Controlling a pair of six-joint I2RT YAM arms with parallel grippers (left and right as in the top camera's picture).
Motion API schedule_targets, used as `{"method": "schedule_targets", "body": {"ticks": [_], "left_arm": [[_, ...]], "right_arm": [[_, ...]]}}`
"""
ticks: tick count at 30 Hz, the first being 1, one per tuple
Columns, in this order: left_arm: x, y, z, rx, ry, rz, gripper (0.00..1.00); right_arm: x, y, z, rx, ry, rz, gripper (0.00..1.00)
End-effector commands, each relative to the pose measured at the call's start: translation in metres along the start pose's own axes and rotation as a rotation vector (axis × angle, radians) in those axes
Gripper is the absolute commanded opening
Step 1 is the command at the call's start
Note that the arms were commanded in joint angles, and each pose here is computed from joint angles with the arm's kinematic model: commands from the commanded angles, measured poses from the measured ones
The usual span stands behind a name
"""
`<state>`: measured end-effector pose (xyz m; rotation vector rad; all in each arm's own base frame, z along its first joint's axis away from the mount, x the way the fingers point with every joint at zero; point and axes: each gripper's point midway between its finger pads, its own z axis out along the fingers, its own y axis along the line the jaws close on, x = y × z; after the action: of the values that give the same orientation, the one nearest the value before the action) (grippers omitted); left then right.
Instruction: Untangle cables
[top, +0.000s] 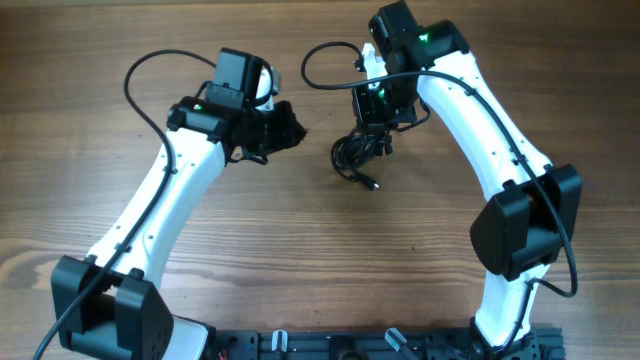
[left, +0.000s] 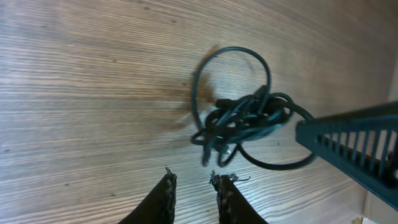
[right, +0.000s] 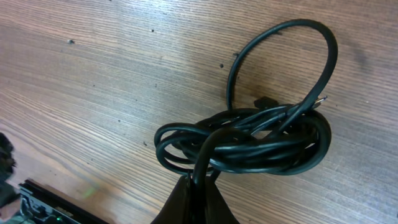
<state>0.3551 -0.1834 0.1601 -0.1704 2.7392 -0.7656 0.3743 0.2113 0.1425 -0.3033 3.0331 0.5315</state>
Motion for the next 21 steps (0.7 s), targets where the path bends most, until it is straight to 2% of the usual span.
{"method": "schedule_targets", "body": {"ticks": [1, 4, 6, 12, 19, 21], "left_arm": [[0.011, -0.027, 0.008, 0.048, 0.017, 0.092, 0.26], [0.020, -0.052, 0.018, 0.088, 0.016, 0.160, 0.31], [0.019, -0.056, 0.021, 0.097, 0.008, 0.173, 0.31], [0.020, -0.051, 0.035, 0.082, 0.032, 0.129, 0.32], [0.020, -0.044, 0.050, 0.065, 0.057, 0.070, 0.40], [0.019, -0.046, 0.051, 0.070, 0.051, 0.076, 0.46]], "right_arm": [[-0.003, -0.001, 0.008, -0.008, 0.009, -0.054, 0.04], [-0.004, 0.009, 0.005, -0.121, 0.012, -0.097, 0.04], [-0.005, 0.012, 0.000, -0.187, 0.011, -0.114, 0.04], [-0.008, 0.026, -0.019, -0.412, -0.015, -0.172, 0.04], [-0.006, 0.041, -0.034, -0.563, -0.032, -0.222, 0.04], [-0.003, 0.047, -0.038, -0.610, -0.031, -0.238, 0.04]]}}
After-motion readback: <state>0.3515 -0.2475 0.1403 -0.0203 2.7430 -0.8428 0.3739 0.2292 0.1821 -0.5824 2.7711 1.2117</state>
